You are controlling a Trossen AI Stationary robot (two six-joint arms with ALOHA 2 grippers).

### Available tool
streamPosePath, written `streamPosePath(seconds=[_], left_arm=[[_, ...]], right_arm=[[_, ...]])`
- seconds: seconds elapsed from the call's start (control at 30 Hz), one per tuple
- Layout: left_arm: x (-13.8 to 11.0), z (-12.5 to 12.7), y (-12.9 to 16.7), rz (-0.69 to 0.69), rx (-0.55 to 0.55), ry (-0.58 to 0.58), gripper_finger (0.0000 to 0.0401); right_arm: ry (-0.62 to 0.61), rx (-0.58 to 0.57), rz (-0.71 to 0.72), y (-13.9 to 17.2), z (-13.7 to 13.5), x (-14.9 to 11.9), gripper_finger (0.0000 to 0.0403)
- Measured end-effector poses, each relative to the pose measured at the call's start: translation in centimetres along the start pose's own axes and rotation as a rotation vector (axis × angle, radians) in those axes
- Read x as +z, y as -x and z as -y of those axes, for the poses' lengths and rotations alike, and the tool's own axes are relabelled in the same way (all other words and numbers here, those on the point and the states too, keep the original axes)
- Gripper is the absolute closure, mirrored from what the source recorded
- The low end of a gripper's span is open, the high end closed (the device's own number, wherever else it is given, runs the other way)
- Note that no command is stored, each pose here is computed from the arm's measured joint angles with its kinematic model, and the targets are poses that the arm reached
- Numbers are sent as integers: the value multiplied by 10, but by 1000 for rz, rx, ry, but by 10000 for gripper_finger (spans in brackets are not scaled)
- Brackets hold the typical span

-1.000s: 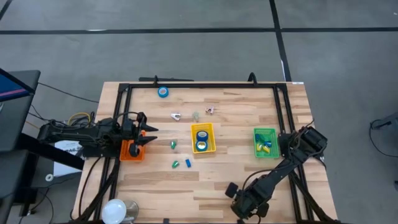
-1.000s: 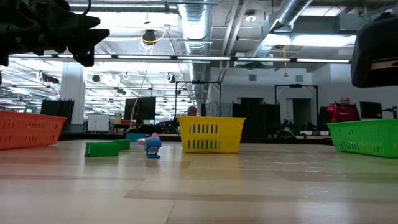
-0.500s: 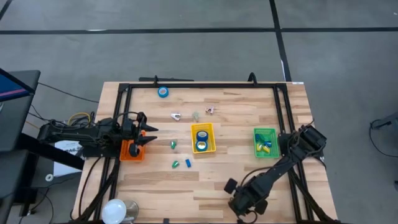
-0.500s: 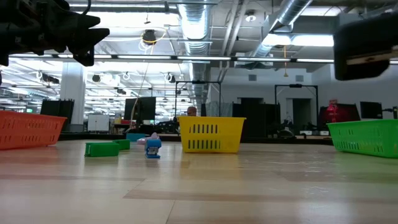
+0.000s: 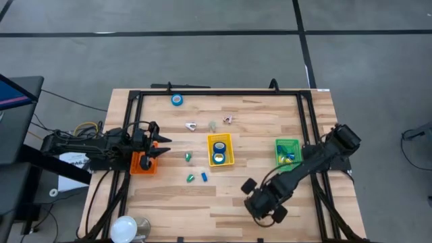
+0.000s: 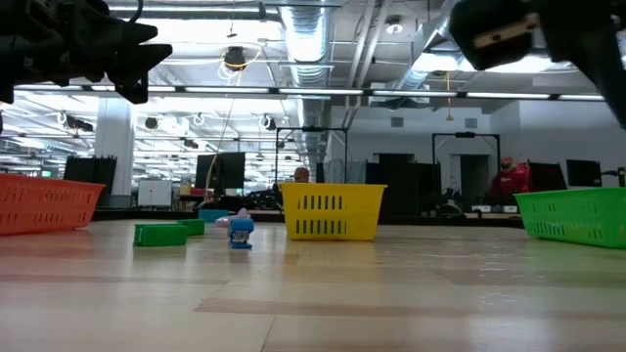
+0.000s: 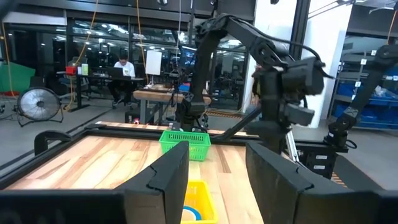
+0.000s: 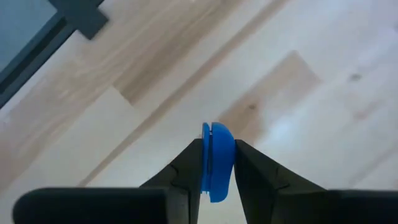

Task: Pick and place Stapler, Stapler remover, tape
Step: Put the blue stapler into the green basket

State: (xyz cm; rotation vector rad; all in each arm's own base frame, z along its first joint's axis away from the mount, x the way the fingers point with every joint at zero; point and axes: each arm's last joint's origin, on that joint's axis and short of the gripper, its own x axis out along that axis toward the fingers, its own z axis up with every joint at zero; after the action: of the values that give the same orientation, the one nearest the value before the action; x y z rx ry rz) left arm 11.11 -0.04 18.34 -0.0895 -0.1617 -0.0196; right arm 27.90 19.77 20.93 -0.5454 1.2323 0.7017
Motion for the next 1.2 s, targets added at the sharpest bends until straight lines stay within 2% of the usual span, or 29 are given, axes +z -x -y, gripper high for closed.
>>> streamPosePath(seconds=[0.2, 0.47, 0.77, 1.2], left_arm=[[1, 0, 0, 7, -1, 0, 251], [1, 0, 0, 12, -1, 0, 251], [1, 0, 0, 13, -1, 0, 251], [2, 0, 0, 20, -2, 0, 251]], right_arm=[[-81, -27, 34, 24, 20, -15, 327], [-297, -48, -1, 40, 44, -55, 327], [-417, -61, -38, 54, 47, -104, 327], [-625, -91, -66, 78, 55, -160, 327]])
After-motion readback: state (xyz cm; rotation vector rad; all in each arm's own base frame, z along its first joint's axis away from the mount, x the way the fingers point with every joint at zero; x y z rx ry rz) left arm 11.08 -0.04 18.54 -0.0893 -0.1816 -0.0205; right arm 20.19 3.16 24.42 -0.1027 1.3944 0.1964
